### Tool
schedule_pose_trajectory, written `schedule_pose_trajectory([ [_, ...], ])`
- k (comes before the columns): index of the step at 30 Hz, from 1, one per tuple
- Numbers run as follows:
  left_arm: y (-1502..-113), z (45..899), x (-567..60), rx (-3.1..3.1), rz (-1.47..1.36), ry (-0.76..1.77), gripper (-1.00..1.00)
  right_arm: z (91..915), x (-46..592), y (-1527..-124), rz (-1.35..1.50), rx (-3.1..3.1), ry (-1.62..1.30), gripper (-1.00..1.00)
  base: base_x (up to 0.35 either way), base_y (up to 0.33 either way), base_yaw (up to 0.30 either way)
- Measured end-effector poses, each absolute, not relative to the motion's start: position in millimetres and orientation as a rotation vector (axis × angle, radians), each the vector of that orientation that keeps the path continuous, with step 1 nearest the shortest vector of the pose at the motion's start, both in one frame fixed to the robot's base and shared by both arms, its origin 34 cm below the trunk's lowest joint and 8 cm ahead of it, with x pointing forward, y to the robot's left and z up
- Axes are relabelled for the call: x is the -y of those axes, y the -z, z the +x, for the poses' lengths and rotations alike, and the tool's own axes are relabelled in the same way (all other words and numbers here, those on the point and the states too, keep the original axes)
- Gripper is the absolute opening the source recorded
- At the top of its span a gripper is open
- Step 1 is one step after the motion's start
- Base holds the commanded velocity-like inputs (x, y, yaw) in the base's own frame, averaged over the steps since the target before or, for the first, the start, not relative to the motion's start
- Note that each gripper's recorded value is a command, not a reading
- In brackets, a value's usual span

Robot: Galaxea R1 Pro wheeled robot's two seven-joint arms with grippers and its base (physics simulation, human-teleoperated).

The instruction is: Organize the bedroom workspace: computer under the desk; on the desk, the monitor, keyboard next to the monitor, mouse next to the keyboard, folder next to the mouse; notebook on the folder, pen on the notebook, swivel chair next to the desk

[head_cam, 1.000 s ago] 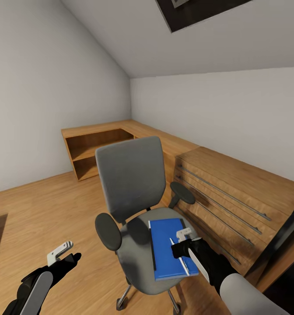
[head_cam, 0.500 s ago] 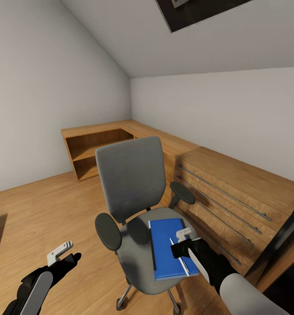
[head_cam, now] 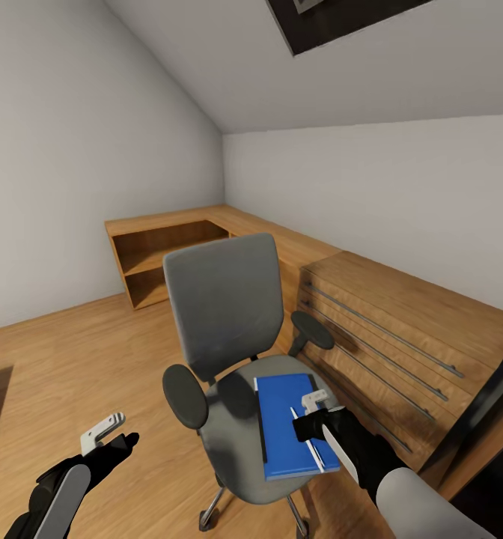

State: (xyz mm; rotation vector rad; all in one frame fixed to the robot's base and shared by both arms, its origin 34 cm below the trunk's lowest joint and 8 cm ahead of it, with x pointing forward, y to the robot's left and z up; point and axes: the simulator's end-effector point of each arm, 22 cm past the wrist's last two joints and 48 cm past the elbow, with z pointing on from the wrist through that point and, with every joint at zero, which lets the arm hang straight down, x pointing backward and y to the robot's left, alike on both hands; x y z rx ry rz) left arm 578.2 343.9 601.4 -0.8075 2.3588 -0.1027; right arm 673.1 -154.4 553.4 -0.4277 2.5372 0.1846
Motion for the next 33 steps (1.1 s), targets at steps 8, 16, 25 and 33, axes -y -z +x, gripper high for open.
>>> schedule_pose_trajectory([
  [8,-605.3,578.8,-344.5,-2.358,-0.808,0.101,1.0,673.8,153.9,-557.8,-0.428,-2.537,-0.187,-1.0,0.0,0.0,0.0],
  [16,-615.7,577.2,-347.3,-2.366,-0.815,0.086,1.0,696.5,158.9,-602.1,-0.417,-2.473,-0.183,-1.0,0.0,0.0,0.0],
  [25,-597.1,555.9,-351.6,-2.446,-0.855,0.048,1.0,715.8,154.8,-692.3,-0.353,-2.363,-0.289,-1.0,0.0,0.0,0.0],
  [33,-562.1,521.7,-390.3,-2.428,-0.909,-0.179,1.0,722.2,157.0,-769.9,-0.294,-2.299,-0.364,-1.0,0.0,0.0,0.0],
])
